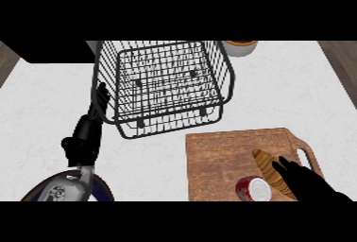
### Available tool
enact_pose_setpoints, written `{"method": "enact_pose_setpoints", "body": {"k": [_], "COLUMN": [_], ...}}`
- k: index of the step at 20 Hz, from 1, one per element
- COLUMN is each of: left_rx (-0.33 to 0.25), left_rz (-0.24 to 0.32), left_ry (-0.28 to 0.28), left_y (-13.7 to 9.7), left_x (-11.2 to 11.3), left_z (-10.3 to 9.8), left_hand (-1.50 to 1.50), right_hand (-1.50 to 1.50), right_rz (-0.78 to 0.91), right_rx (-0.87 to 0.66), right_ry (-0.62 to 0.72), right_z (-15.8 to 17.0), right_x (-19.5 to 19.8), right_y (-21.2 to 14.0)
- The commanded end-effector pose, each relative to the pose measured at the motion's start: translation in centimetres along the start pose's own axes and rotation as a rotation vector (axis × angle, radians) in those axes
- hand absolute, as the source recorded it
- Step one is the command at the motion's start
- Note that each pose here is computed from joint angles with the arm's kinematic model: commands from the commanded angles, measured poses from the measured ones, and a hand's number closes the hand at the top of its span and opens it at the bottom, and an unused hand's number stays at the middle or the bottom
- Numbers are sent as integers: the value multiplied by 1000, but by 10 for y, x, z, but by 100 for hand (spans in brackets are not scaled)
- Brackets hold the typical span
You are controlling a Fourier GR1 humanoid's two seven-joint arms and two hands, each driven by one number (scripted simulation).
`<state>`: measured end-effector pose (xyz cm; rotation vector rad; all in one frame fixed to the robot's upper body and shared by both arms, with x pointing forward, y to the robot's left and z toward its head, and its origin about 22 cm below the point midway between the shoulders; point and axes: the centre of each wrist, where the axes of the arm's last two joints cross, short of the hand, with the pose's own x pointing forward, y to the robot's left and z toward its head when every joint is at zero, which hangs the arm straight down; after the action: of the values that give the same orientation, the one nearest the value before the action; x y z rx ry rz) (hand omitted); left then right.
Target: Pick the can from the cutting board and place it in the tiered basket
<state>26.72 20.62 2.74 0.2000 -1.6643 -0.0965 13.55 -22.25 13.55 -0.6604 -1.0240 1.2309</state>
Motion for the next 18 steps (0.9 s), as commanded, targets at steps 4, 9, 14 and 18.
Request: {"method": "enact_pose_setpoints", "body": {"k": [4, 9, 14, 18], "left_rx": [-5, -13, -12, -24], "left_rz": [-11, 0, 2, 8], "left_ry": [6, 11, 1, 5], "left_y": [8, -10, 11, 9], "left_x": [5, 15, 1, -1], "left_z": [1, 10, 16, 13], "left_hand": [0, 0, 0, 0], "right_hand": [-150, -150, -150, -150], "right_rz": [14, 9, 26, 21], "right_rx": [-53, -36, 5, 17], "right_ry": [-25, -19, 0, 1], "right_z": [13, 4, -20, -38], "right_x": [10, 16, 19, 21], "right_y": [14, 25, 22, 20]}}
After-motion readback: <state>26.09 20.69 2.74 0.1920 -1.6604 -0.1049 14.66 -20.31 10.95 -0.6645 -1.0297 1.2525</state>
